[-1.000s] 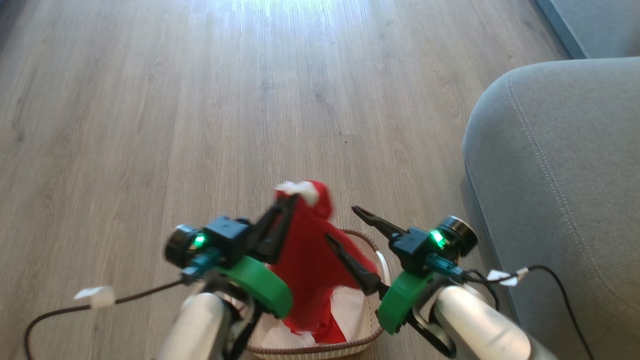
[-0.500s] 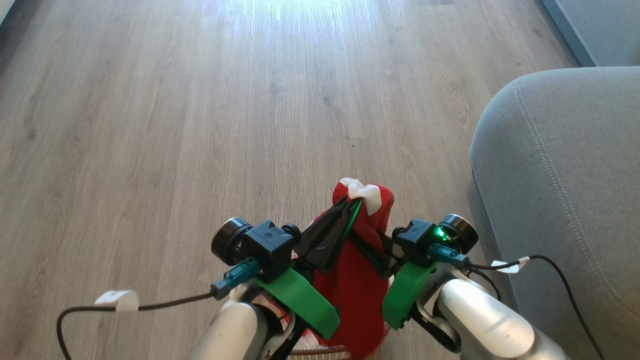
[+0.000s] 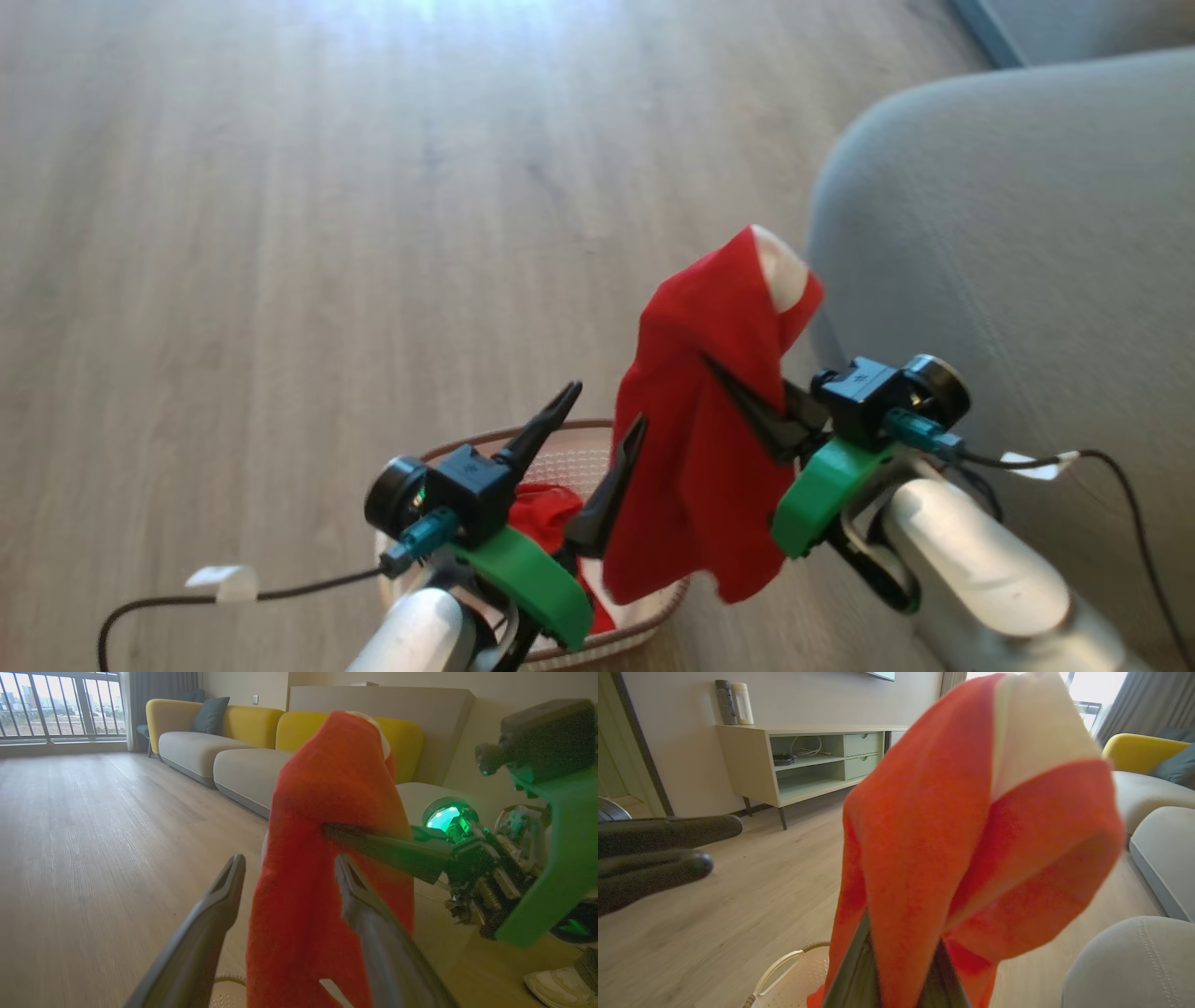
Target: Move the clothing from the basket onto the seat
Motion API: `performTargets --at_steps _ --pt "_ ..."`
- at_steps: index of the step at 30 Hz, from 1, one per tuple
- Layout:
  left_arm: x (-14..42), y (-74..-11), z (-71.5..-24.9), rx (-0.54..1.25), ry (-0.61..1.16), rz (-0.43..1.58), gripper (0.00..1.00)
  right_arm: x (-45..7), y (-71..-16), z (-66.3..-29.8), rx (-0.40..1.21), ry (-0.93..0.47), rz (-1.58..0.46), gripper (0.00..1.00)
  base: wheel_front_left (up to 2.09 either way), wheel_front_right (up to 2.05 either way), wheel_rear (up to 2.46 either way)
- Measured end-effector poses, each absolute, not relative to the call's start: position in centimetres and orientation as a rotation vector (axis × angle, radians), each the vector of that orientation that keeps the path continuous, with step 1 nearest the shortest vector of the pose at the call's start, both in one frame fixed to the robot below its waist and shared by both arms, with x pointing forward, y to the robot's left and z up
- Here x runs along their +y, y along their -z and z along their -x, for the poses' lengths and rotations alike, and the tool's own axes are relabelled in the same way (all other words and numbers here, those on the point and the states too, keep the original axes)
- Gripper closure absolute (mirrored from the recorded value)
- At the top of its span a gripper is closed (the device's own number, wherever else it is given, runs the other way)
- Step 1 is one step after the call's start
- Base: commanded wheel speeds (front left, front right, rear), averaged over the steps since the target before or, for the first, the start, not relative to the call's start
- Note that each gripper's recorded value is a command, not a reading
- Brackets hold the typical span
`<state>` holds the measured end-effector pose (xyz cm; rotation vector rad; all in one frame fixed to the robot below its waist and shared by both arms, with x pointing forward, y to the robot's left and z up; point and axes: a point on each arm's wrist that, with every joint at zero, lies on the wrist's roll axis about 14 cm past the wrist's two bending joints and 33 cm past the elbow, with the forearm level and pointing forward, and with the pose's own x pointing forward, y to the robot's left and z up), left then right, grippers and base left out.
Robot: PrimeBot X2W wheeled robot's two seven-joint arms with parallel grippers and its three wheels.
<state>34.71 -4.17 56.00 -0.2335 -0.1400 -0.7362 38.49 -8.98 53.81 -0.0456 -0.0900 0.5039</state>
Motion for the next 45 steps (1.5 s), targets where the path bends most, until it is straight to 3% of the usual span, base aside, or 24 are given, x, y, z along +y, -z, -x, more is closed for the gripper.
performTargets --at_steps 14,24,28,35,40,45 --pt "-12.3 -52.6 -32.5 -0.012 1.007 0.271 0.0 -20.4 -53.8 -36.0 -0.085 -0.187 0.074 1.0 0.0 0.0 0.0" --pt "-13.3 -51.0 -35.0 0.017 1.022 0.297 0.0 -24.3 -53.0 -38.2 -0.064 -0.059 0.081 1.0 0.0 0.0 0.0" --pt "-13.2 -50.2 -37.8 0.004 1.008 0.3 0.0 -27.3 -54.2 -41.9 -0.096 0.022 0.112 1.0 0.0 0.0 0.0" --pt "-11.9 -45.4 -43.9 0.039 0.965 0.307 0.0 -34.1 -62.1 -52.7 -0.327 0.205 0.147 1.0 0.0 0.0 0.0" --pt "-9.8 -38.0 -45.2 0.196 0.913 0.318 0.0 -37.7 -61.9 -59.1 -0.352 0.305 0.143 1.0 0.0 0.0 0.0" --pt "-8.1 -33.5 -45.7 0.284 0.847 0.357 0.0 -43.6 -61.4 -62.0 -0.355 0.467 0.124 1.0 0.0 0.0 0.0"
